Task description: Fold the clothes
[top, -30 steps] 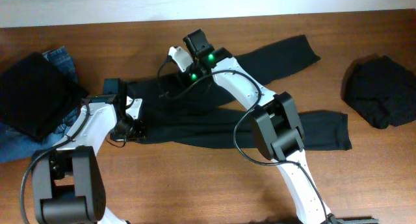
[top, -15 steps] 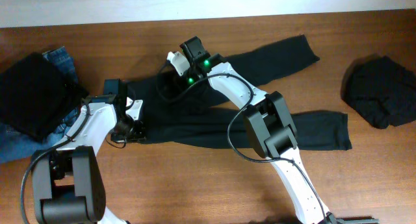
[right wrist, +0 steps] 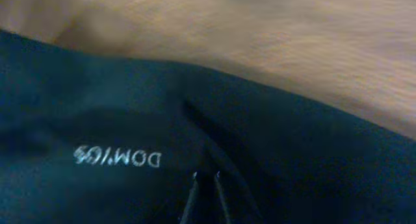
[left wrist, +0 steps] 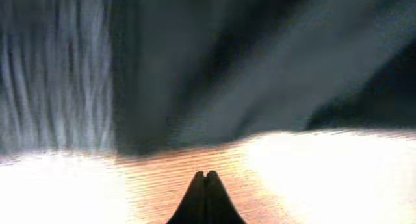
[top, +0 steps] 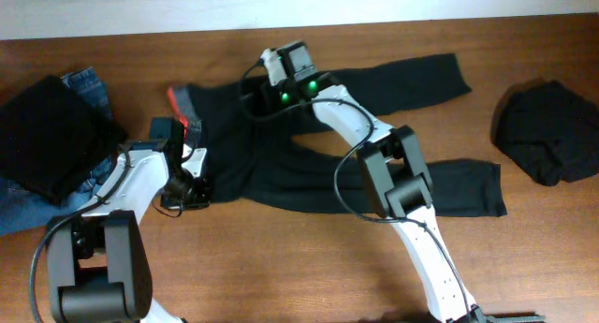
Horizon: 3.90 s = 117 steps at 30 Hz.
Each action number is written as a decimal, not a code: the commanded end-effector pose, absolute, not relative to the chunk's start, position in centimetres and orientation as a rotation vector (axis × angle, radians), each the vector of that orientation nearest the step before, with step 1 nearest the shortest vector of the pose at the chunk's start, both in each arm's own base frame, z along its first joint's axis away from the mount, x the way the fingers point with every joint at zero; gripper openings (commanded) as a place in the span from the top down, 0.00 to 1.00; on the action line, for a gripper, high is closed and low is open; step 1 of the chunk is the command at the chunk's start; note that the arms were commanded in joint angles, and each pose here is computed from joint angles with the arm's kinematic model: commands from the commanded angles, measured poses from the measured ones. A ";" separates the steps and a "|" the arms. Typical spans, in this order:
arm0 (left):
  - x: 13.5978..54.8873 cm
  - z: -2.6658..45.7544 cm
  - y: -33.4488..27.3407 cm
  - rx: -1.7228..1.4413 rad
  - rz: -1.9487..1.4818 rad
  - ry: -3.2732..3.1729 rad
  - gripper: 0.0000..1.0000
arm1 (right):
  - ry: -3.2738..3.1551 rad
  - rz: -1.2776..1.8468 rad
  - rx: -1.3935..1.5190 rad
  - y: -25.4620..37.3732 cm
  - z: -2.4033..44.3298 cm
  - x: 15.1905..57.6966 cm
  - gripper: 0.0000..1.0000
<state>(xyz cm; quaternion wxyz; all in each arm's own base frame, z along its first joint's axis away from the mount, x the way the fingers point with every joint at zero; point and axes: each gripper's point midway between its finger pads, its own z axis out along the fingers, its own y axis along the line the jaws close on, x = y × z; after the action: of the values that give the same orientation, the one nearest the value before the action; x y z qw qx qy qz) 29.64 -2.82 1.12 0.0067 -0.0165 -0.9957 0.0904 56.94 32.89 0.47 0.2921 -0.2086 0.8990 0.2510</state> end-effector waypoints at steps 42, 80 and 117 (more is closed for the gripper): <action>41.1 3.3 1.8 -0.097 -0.163 -3.612 0.96 | 2.841 -0.071 -0.091 5.5 19.0 49.9 0.01; 40.1 3.5 5.8 0.097 -0.029 -3.597 1.00 | 2.906 -0.084 0.152 -3.5 18.6 48.6 0.01; 37.3 2.8 6.0 0.161 0.062 -3.493 1.00 | 3.348 0.217 0.660 -9.5 10.6 28.4 0.01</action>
<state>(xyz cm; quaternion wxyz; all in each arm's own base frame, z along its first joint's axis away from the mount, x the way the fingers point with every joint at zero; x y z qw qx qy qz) 37.73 6.23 2.50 -0.1779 0.0435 -0.9830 0.0114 29.71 -10.03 12.57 -0.1116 0.1829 0.9760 0.0384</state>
